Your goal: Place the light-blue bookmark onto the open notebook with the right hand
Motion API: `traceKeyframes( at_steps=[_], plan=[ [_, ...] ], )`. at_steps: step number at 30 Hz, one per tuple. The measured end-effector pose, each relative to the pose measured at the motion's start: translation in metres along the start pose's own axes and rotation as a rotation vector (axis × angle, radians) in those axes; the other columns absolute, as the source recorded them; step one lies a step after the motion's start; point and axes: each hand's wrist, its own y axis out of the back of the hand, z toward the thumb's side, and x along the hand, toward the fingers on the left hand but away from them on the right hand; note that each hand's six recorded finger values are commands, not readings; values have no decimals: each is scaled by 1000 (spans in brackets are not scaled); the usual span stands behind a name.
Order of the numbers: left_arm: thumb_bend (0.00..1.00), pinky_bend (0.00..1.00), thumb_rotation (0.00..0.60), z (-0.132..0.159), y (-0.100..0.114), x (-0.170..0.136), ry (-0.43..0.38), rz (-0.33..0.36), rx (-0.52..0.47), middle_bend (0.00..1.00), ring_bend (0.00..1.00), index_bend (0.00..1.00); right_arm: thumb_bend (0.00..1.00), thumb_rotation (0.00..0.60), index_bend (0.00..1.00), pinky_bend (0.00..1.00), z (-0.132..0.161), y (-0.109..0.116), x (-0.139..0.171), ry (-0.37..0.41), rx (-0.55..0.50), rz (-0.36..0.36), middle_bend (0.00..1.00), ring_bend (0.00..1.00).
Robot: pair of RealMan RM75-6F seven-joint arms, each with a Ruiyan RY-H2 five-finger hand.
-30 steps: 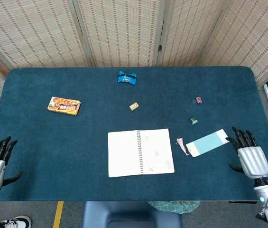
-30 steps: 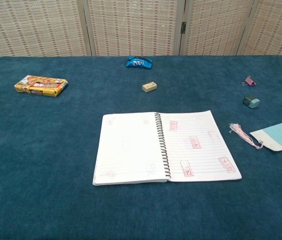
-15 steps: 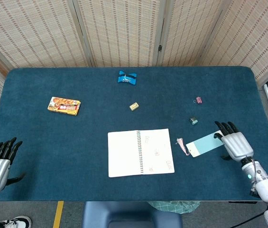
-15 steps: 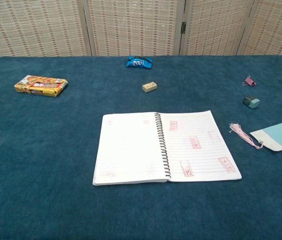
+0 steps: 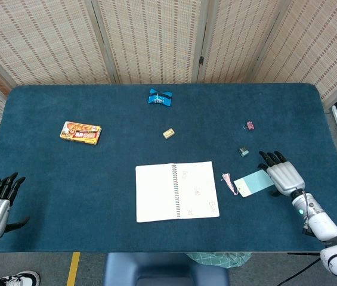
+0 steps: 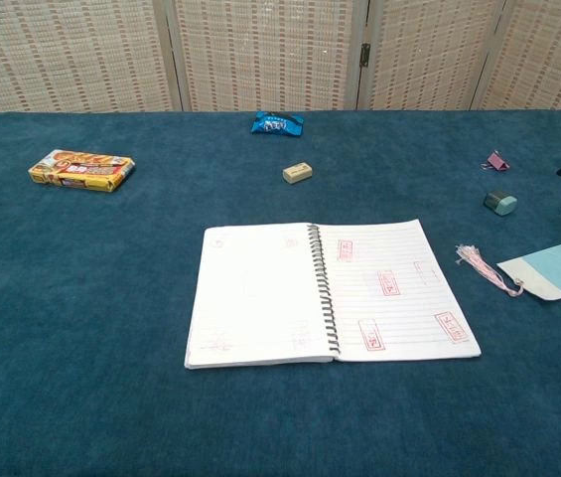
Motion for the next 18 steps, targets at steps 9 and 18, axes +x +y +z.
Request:
traceKeyframes(
  at_steps=[9,18],
  plan=[
    [221,19,600,-1,-1,0,5,-3,2,0,0,123,207,600,388,0,1,-10,-11,3,-14,13,76,0],
    [221,19,600,-2,-1,1,9,-3,1,0,0,123,214,600,336,0,5,-17,-20,12,-11,35,56,0]
  ],
)
